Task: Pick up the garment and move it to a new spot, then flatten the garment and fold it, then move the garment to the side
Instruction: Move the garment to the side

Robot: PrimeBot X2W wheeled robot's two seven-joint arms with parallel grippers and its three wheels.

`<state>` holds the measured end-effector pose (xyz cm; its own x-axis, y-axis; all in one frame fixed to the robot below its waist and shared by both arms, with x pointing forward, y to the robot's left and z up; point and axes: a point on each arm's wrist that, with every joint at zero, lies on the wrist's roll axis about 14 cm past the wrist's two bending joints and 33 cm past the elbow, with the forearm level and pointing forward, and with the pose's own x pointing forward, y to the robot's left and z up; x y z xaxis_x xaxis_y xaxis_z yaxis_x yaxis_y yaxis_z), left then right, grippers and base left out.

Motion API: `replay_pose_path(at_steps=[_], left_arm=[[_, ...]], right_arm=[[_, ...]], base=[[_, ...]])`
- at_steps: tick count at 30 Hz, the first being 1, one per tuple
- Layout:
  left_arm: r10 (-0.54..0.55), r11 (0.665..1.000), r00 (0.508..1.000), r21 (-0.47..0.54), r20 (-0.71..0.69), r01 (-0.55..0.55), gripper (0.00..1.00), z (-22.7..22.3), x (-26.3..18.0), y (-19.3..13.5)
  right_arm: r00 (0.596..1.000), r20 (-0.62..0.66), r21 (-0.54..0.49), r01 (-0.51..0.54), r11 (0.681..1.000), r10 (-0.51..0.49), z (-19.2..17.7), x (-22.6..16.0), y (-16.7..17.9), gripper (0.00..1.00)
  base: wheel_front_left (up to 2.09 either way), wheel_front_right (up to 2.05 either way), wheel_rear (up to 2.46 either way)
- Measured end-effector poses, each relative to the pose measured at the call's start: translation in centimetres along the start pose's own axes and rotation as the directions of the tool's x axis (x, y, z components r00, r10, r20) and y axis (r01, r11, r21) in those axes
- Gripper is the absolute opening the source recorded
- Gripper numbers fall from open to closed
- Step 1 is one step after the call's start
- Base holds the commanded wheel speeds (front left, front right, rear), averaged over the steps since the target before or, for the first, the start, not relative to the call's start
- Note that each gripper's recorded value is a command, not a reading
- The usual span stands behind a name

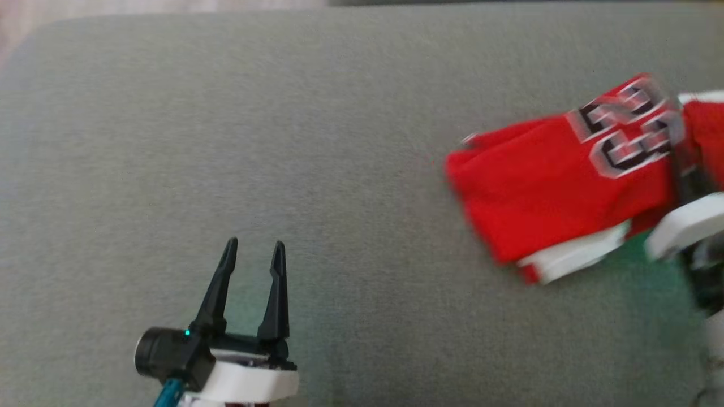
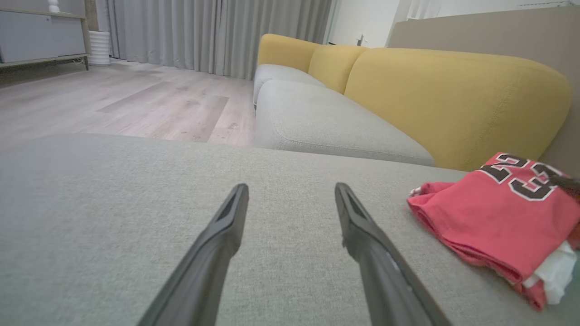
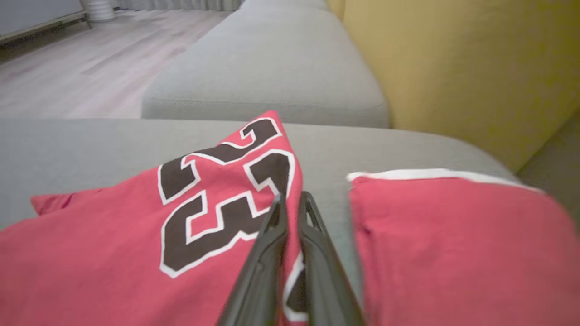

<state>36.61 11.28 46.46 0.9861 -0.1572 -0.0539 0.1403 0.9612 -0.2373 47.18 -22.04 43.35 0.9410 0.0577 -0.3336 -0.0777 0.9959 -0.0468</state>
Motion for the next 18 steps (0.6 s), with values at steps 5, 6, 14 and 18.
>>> replay_pose_path(at_steps=[5,6,14,18], left_arm=[[-0.043,0.999,0.999,-0.002,-0.02,0.043,1.0,-0.9,2.0,-0.7],[-0.054,0.999,0.998,-0.005,-0.022,0.054,1.0,-1.1,2.5,-0.9],[-0.112,0.994,0.992,-0.02,-0.055,0.111,1.0,-3.1,5.9,-1.7],[-0.111,0.994,0.992,-0.02,-0.067,0.11,1.0,-3.6,6.3,-1.5]], right_arm=[[0.993,0.036,-0.056,0.116,0.992,-0.114,2.4,0.1,-5.5,0.0],[0.989,0.042,-0.072,0.144,0.987,-0.141,2.8,0.1,-6.8,0.0],[0.932,0.05,-0.126,0.362,0.924,-0.358,5.3,-1.8,-15.1,0.0],[0.913,0.049,-0.142,0.407,0.902,-0.404,5.5,-2.4,-16.0,1.0]], base=[[0.0,0.0,0.0],[0.0,0.0,0.0],[0.0,0.0,0.0],[0.0,0.0,0.0]])
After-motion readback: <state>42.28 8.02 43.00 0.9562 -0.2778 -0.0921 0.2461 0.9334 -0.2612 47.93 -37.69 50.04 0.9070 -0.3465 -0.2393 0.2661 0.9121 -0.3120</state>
